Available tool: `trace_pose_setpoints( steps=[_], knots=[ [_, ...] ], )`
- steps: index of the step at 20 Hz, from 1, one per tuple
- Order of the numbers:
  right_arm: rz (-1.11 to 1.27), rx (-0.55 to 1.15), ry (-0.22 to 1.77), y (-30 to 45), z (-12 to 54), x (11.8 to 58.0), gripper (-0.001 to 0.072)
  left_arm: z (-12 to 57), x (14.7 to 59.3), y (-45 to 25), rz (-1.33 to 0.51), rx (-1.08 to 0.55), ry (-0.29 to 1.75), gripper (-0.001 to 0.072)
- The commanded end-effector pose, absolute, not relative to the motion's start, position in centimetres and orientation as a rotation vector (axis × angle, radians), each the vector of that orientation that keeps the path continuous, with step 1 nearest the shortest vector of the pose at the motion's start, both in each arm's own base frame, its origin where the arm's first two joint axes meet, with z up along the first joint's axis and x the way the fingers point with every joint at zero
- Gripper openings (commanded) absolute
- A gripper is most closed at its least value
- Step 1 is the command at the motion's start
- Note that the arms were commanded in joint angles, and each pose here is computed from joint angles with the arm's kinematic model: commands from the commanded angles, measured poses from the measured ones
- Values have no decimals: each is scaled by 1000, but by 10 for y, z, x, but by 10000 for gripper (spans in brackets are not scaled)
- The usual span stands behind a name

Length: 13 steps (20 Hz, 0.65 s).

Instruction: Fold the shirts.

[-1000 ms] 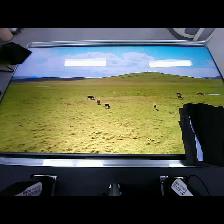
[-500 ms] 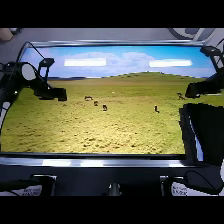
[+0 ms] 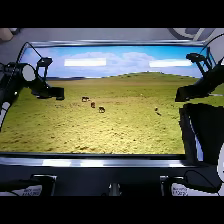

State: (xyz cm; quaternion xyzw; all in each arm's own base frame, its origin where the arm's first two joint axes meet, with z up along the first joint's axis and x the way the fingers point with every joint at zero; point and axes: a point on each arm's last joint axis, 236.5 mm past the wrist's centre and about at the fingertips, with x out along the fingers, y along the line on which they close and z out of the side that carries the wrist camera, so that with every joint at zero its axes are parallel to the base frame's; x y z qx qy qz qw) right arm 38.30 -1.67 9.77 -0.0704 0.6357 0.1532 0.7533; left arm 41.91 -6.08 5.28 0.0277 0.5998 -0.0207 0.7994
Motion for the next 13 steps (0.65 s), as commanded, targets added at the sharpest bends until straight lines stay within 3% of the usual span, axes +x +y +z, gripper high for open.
trace_pose_setpoints(
  steps=[1,13],
  knots=[
    [359,-190,1396,1,91,384,672,57,424,-60,-43,59,1264,708],
    [368,-197,1403,5,91,382,672,57,424,-60,-42,58,1264,708]
  ],
)
